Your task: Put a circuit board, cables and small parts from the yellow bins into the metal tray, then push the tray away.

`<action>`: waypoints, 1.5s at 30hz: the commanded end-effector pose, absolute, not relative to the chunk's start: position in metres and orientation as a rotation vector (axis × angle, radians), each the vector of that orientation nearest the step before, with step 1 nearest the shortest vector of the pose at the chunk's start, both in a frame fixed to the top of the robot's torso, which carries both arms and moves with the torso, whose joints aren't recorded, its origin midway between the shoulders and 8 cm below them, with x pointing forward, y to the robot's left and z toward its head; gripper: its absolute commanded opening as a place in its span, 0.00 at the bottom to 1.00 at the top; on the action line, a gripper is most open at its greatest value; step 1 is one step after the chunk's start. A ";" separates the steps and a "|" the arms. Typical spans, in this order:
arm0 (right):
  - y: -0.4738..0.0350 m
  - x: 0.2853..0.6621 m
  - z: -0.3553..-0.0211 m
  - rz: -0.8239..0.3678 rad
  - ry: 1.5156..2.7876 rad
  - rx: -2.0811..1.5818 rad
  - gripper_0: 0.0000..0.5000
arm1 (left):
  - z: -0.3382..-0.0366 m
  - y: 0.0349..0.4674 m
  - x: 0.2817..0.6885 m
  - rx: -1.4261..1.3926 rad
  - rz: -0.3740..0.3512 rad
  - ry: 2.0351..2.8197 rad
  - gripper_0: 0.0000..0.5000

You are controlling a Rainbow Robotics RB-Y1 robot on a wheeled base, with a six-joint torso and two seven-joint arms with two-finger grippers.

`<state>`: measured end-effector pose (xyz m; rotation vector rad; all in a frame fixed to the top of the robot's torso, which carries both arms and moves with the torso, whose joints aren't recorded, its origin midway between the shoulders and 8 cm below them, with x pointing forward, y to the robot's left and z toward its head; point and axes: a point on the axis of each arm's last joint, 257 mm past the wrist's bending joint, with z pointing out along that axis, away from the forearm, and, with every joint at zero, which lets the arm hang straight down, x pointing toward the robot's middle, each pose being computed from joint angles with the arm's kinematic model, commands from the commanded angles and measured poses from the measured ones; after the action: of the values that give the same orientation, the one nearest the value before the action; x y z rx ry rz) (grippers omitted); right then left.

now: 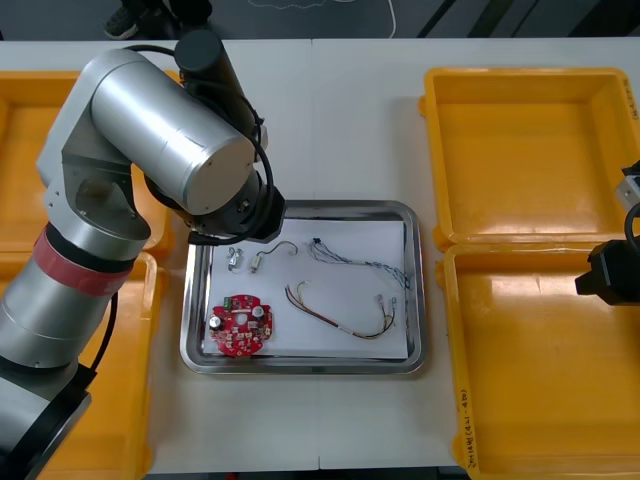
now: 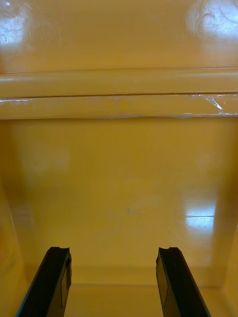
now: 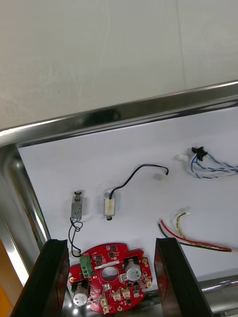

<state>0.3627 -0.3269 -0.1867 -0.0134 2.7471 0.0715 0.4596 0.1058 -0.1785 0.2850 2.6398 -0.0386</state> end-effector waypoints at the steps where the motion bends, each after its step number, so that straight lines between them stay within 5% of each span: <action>1: -0.328 0.365 -0.177 0.079 2.708 0.014 1.00 | -0.141 0.113 0.465 0.206 -0.097 2.559 1.00; 23: -0.328 0.365 -0.177 0.079 2.708 0.014 1.00 | -0.070 0.234 0.487 -0.021 -0.078 2.521 1.00; 45: -0.328 0.365 -0.177 0.079 2.708 0.014 1.00 | -0.057 0.368 0.465 -0.215 0.059 2.666 1.00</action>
<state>0.3627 -0.3267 -0.1866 -0.0140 2.7462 0.0721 0.4652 0.3411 -0.0939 -0.1356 2.7265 0.0134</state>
